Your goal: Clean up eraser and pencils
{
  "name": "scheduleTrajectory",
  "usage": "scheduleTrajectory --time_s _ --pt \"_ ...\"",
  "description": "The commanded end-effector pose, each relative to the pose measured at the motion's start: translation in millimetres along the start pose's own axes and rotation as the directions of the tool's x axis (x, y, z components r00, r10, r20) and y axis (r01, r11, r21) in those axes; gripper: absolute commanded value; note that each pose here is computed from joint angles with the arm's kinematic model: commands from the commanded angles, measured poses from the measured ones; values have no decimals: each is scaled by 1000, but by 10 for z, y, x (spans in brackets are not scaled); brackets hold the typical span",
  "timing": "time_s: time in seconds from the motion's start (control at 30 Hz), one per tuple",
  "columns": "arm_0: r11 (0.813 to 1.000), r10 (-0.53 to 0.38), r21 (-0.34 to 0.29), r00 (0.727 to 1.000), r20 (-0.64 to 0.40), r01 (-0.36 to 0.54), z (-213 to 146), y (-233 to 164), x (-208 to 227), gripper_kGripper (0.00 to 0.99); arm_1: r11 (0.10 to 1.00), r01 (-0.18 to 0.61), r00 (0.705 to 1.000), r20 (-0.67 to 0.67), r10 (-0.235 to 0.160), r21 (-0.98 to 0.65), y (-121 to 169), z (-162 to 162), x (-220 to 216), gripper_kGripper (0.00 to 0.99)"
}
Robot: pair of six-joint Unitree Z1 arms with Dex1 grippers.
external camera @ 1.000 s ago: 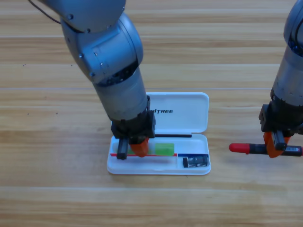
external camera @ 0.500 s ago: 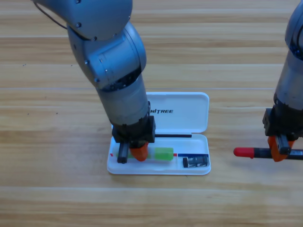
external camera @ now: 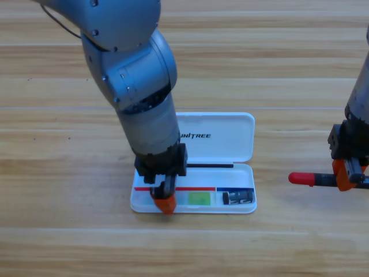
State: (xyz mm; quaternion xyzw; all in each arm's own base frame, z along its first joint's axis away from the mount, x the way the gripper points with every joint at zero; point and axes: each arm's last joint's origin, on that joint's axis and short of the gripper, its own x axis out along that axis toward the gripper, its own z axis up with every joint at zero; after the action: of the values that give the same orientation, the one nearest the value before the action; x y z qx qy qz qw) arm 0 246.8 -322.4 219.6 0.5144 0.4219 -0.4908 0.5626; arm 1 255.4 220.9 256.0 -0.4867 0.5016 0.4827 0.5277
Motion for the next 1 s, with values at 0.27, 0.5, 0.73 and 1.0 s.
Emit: scheduleTrajectory --time_s 0.27,0.5,0.73,1.0 --pt "987 151 -77 984 93 -144 -537 -75 -1120 990 994 6 1000 13 -5 -113 106 526 -23 0" --pt "942 276 -237 951 142 -238 -1538 -135 -1806 990 983 -10 1000 -3 10 -182 13 1122 111 0" --pt "897 322 -364 934 154 -249 -2075 -196 -1975 990 976 -25 999 -25 20 -218 -112 1610 380 0" --pt "888 306 -412 930 204 -202 -2149 -286 -1891 990 974 -22 999 -28 16 -224 -188 1800 590 0"
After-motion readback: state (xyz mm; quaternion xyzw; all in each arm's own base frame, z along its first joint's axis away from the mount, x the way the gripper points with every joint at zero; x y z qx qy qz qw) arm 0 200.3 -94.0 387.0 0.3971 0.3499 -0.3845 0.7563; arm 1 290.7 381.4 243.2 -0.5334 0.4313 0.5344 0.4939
